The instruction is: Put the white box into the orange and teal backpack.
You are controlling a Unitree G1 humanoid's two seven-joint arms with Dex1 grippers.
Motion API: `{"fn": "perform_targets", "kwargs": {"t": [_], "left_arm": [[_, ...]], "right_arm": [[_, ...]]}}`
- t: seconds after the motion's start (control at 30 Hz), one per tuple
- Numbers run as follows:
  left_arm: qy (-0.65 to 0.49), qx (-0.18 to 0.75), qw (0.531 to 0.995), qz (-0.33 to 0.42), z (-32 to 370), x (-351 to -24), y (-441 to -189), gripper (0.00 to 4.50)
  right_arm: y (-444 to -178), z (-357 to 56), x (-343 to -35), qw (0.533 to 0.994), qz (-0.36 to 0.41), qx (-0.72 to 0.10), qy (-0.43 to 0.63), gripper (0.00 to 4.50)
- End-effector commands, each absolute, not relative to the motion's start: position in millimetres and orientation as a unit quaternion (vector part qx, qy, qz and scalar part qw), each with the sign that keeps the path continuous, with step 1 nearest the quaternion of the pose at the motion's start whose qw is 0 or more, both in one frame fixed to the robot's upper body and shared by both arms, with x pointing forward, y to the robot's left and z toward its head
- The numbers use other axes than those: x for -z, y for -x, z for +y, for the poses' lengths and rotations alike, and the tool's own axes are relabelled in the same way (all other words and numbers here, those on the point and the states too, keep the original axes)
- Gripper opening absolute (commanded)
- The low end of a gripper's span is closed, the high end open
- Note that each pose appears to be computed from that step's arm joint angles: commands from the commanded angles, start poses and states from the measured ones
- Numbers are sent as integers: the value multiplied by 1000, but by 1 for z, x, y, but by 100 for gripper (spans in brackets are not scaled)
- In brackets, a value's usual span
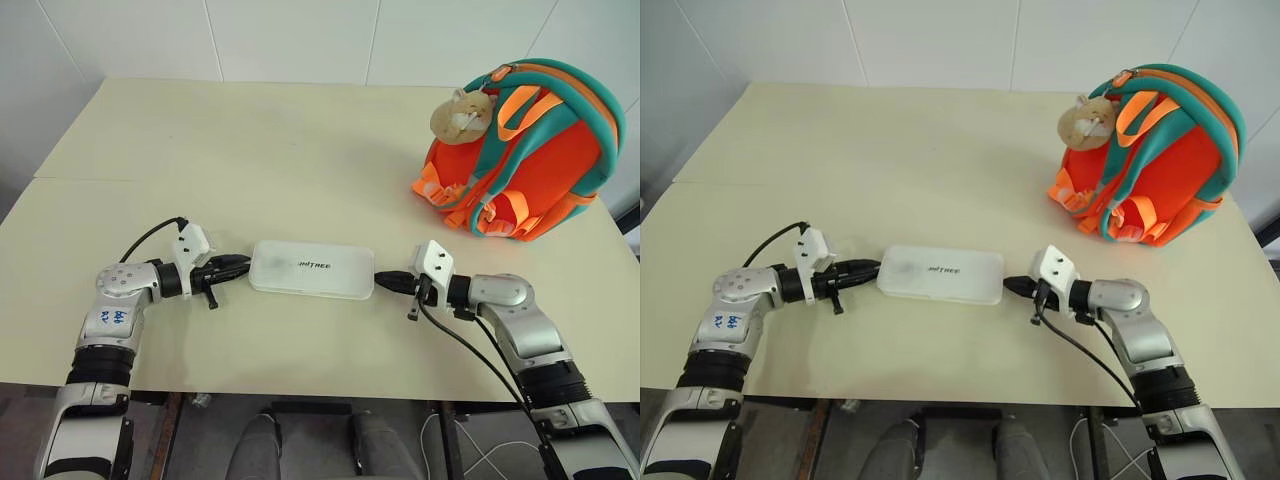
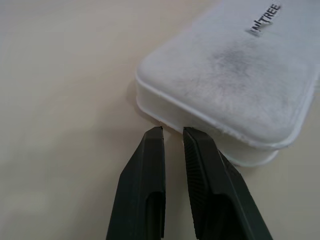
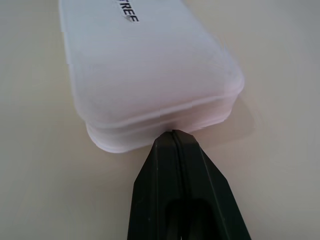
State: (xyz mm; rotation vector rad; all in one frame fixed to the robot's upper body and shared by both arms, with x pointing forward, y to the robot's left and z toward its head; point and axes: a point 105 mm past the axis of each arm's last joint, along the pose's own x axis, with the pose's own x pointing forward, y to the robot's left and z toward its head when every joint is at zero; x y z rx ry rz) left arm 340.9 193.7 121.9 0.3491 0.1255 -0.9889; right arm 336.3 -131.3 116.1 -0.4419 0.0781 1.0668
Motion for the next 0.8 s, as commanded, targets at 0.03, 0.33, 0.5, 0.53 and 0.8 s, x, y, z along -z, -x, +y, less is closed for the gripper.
{"fn": "perform_targets", "kwargs": {"t": [0.03, 0.33, 0.5, 0.53, 0.8], "left_arm": [[-165, 503, 848, 35, 174, -134, -327, 69], [-150, 481, 863, 38, 171, -131, -319, 69], [-151, 467, 871, 39, 175, -130, -323, 69], [-151, 467, 870, 39, 175, -130, -323, 69], [-145, 466, 871, 54, 175, -122, -321, 69]], "right_arm": [[-336, -125, -130, 822, 5, -524, 223, 3], [-336, -127, -126, 818, 19, -531, 223, 3], [-330, -129, -125, 812, 35, -540, 220, 3], [-328, -128, -126, 810, 37, -544, 218, 3], [-326, -144, -120, 812, 72, -529, 235, 3]]}}
